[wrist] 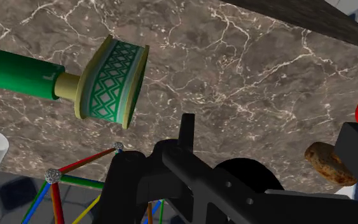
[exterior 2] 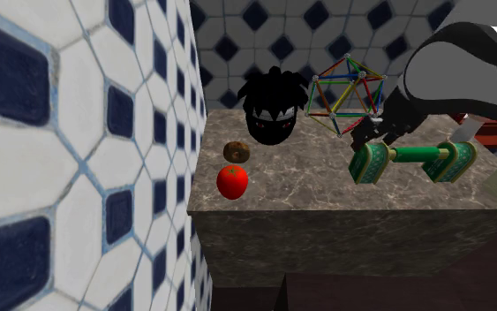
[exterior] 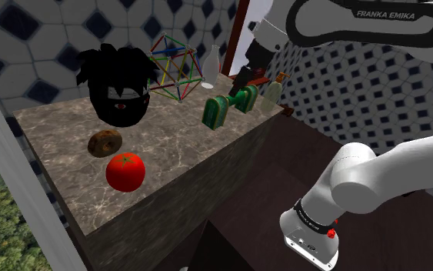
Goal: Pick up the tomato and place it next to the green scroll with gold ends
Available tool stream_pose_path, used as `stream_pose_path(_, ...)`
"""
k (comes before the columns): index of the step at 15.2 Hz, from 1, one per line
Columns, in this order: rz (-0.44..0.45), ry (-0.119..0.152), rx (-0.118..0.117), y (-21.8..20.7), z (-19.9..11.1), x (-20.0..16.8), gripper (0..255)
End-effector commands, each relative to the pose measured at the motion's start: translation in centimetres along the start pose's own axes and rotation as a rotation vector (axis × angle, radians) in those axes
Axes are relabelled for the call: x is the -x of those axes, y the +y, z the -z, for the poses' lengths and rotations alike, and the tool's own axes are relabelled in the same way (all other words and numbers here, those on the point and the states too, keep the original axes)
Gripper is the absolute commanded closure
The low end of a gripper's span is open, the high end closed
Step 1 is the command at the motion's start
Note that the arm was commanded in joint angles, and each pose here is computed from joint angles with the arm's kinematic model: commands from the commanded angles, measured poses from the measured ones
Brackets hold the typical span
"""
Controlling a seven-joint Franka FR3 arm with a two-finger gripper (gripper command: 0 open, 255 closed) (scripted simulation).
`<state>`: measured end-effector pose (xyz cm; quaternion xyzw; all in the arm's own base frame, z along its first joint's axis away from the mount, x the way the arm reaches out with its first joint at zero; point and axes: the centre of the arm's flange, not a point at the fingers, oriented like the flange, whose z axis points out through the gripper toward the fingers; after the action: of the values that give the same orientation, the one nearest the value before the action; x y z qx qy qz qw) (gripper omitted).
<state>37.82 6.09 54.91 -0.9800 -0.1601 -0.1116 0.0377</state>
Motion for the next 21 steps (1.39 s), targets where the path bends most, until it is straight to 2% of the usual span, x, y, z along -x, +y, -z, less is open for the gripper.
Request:
stream_pose_path(1,0.062,0.017,-0.025,-1.3,-1.7,-1.3,0)
stream_pose_path(12,0.394,0.097,-0.159,-9.3,-10.2,-6.6,0)
stream_pose_path(21,0.666,0.163,-0.27,-17.6,-15.9,-9.2,0)
